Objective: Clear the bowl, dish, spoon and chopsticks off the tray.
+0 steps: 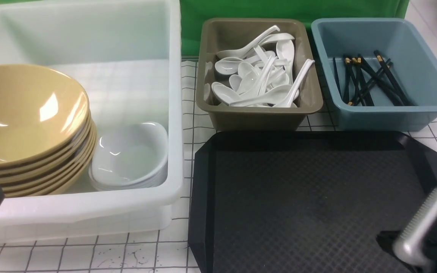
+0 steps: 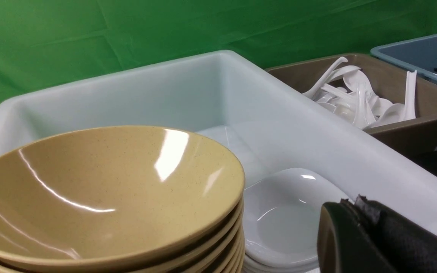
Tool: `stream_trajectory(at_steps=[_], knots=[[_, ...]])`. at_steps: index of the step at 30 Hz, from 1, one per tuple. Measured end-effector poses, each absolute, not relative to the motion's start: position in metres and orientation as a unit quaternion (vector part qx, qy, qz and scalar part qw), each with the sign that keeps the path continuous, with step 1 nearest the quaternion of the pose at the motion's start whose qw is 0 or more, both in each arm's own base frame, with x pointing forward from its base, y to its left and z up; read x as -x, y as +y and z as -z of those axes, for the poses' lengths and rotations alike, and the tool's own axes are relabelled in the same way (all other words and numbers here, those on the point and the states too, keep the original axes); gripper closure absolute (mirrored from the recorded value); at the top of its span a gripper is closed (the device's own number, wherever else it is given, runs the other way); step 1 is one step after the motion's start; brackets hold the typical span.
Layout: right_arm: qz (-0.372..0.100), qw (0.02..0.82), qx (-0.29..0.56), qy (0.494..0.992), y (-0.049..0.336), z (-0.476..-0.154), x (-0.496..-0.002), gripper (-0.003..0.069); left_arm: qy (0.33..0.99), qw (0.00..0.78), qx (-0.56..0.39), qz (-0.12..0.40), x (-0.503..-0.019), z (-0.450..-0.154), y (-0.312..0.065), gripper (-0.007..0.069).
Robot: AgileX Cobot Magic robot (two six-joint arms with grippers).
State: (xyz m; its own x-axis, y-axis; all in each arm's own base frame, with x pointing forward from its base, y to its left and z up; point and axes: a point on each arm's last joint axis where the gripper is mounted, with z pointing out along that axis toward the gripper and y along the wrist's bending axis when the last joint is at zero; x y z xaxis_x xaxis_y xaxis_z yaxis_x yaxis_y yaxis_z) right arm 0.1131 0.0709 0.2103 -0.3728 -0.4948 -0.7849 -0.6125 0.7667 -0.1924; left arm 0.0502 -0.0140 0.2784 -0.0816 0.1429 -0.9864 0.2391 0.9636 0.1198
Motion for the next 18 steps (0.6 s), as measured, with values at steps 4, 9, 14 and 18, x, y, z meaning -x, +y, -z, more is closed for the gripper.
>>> stream_trajectory(at_steps=[4,9,14,18], knots=[[-0.070,0.531,0.288,0.794,0.045,-0.198,-0.085,0.0610,0.737,0.662,-0.129,0.040,-0.050,-0.278,-0.014,0.0638],[-0.043,0.615,0.195,0.762,0.021,-0.187,-0.066,0.0610,0.737,0.662,-0.129,0.041,-0.050,-0.278,-0.014,0.0638],[-0.034,0.661,0.038,0.749,0.005,-0.187,-0.056,0.0608,0.738,0.661,-0.129,0.042,-0.050,-0.278,-0.015,0.0638],[-0.011,0.622,-0.003,0.783,0.001,-0.177,-0.054,0.0608,0.739,0.659,-0.130,0.043,-0.050,-0.277,-0.015,0.0638]])
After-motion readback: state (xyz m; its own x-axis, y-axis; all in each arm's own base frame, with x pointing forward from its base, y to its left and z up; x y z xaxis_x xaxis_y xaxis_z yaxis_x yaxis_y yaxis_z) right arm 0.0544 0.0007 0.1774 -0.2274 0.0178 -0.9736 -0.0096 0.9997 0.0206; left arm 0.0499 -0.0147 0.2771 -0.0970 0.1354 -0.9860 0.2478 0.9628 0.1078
